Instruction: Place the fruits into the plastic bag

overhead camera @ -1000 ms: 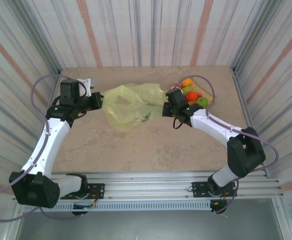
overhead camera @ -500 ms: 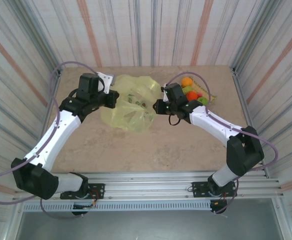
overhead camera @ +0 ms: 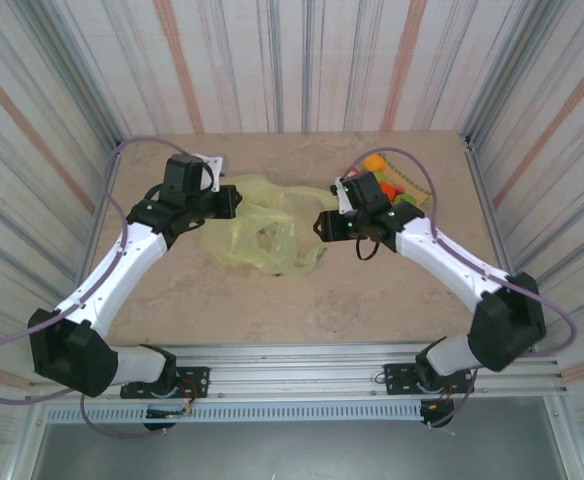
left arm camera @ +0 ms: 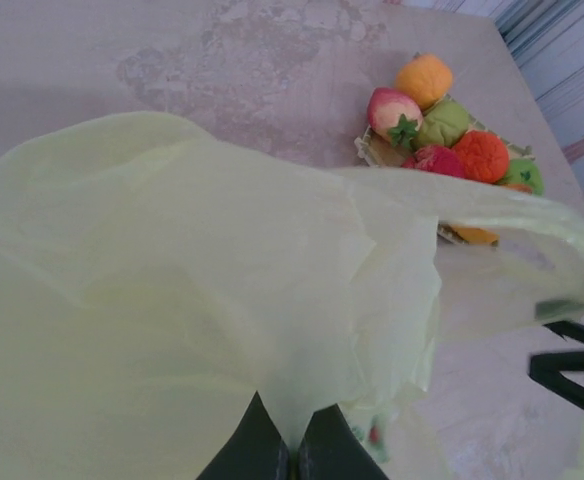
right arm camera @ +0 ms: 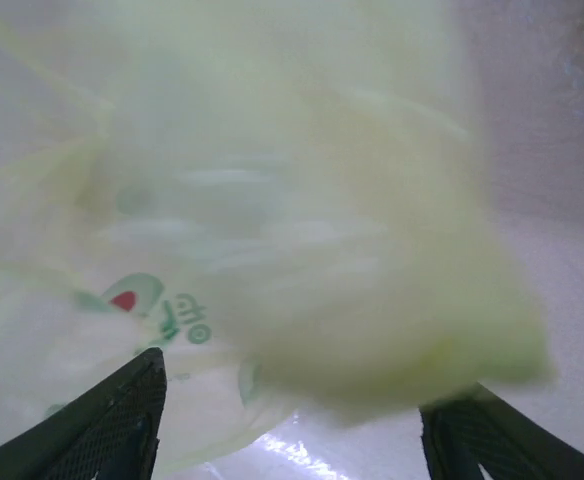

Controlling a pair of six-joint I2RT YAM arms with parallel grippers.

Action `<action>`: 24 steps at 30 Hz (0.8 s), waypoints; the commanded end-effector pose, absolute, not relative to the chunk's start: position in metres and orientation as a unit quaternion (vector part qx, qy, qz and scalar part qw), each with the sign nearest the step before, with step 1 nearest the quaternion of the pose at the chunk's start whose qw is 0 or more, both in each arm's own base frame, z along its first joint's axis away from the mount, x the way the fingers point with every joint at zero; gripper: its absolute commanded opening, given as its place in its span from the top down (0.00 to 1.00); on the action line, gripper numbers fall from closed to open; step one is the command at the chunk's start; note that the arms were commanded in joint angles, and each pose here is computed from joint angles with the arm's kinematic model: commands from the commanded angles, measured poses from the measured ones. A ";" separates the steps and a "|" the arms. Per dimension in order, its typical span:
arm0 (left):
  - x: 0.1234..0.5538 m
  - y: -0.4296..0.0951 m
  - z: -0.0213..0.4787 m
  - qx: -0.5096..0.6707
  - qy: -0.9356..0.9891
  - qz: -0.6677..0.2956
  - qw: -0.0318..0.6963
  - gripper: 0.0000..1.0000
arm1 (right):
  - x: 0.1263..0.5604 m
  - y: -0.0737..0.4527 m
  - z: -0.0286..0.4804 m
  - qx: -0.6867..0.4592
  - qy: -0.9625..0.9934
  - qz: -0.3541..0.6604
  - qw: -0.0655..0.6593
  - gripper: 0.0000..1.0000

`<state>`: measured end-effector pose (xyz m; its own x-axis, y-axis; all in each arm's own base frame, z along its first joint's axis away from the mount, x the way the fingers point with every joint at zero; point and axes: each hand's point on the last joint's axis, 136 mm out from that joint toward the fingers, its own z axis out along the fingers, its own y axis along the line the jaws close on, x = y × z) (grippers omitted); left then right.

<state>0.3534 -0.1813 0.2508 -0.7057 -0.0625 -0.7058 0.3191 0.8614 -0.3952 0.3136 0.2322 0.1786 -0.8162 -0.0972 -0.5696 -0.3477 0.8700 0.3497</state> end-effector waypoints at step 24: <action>0.358 -0.143 0.228 -0.119 0.877 -0.250 0.393 1.00 | 0.329 0.108 0.246 0.027 0.897 0.221 0.381 0.25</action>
<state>0.3563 -0.1490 0.2100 -0.7216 -0.3248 -0.6114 0.0179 0.8741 -0.4854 0.3133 0.1486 0.2619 -0.6868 0.1379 -0.7136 -0.3207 0.8236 0.4678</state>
